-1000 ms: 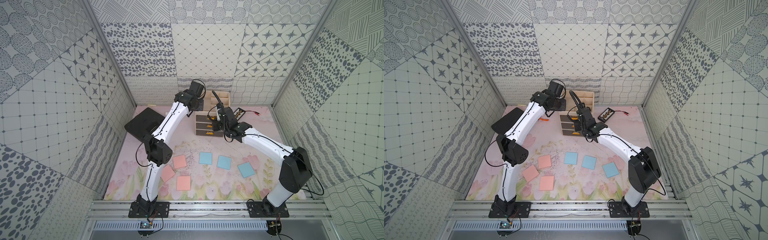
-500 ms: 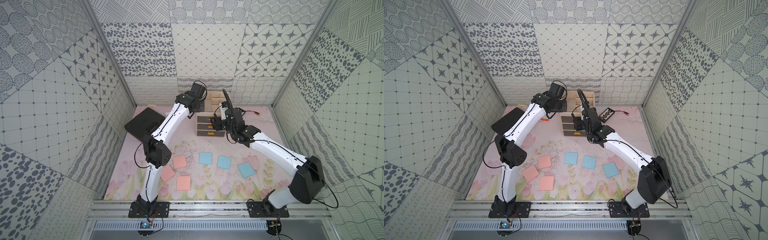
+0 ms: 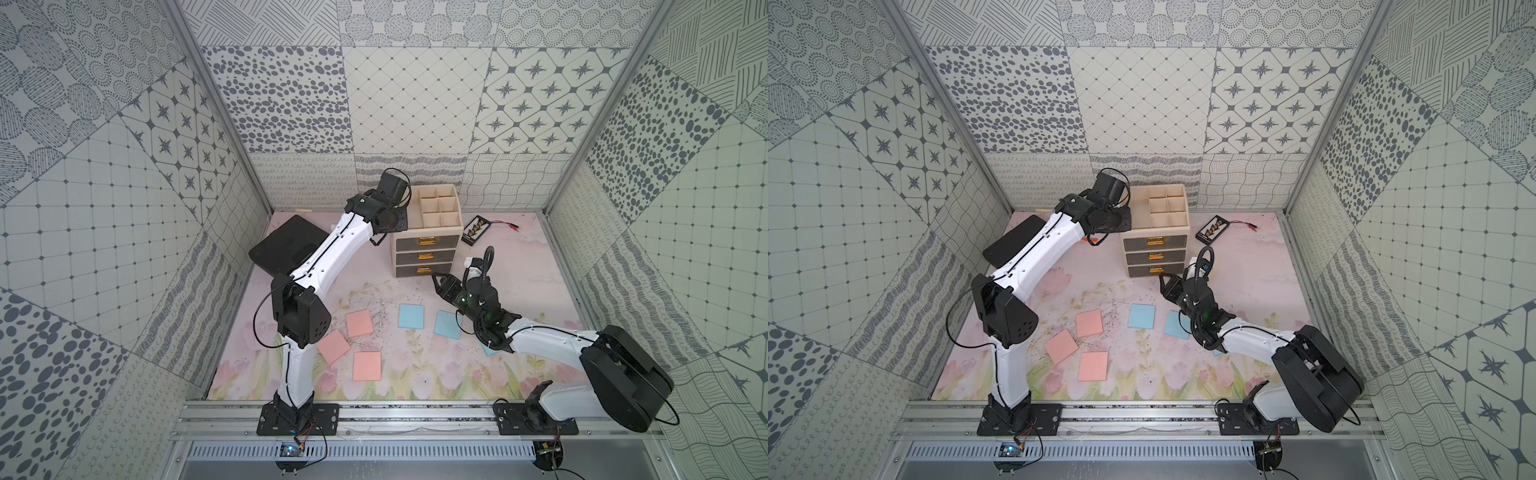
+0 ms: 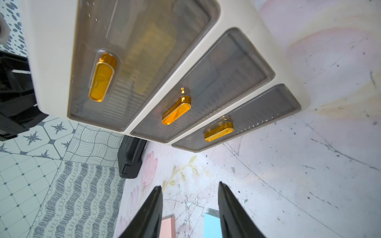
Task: Please put the sticky notes in the drawer by color
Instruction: Close the drawer in the storage box.
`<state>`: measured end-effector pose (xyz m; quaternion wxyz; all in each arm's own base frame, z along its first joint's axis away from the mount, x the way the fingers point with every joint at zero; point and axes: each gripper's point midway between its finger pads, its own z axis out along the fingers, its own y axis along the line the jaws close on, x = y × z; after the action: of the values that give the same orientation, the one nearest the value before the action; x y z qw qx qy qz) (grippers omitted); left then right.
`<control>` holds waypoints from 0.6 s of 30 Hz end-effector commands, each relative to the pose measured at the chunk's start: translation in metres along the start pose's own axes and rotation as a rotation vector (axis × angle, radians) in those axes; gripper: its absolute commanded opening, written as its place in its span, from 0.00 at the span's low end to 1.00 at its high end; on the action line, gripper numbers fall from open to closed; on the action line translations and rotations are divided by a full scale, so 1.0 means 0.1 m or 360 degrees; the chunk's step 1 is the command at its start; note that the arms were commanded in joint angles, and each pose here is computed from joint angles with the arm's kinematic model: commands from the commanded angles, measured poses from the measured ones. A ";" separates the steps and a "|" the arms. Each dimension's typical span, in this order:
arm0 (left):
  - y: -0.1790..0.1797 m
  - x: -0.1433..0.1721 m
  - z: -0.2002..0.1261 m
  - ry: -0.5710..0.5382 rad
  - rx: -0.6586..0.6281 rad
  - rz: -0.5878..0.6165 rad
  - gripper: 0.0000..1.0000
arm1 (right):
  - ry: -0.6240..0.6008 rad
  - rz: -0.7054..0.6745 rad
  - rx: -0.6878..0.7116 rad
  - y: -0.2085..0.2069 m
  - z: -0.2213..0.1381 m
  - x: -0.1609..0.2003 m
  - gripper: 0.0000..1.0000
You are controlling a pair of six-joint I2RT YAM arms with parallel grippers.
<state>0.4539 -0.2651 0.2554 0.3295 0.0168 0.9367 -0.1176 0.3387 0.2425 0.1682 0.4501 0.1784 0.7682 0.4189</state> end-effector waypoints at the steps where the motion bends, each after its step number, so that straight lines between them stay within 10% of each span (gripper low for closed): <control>1: -0.04 0.20 -0.03 0.0109 0.0047 0.0006 0.25 | -0.0327 0.0176 -0.0358 0.63 -0.08 -0.48 0.48; 18: -0.07 0.14 -0.01 0.0088 0.0106 -0.0032 0.28 | -0.0340 0.0665 -0.0597 0.36 0.55 -0.32 0.39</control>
<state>0.4502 -0.2717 0.2560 0.3282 0.0185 0.9337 -0.1416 0.3942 0.2663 0.1592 0.4546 0.2857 0.6482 0.5400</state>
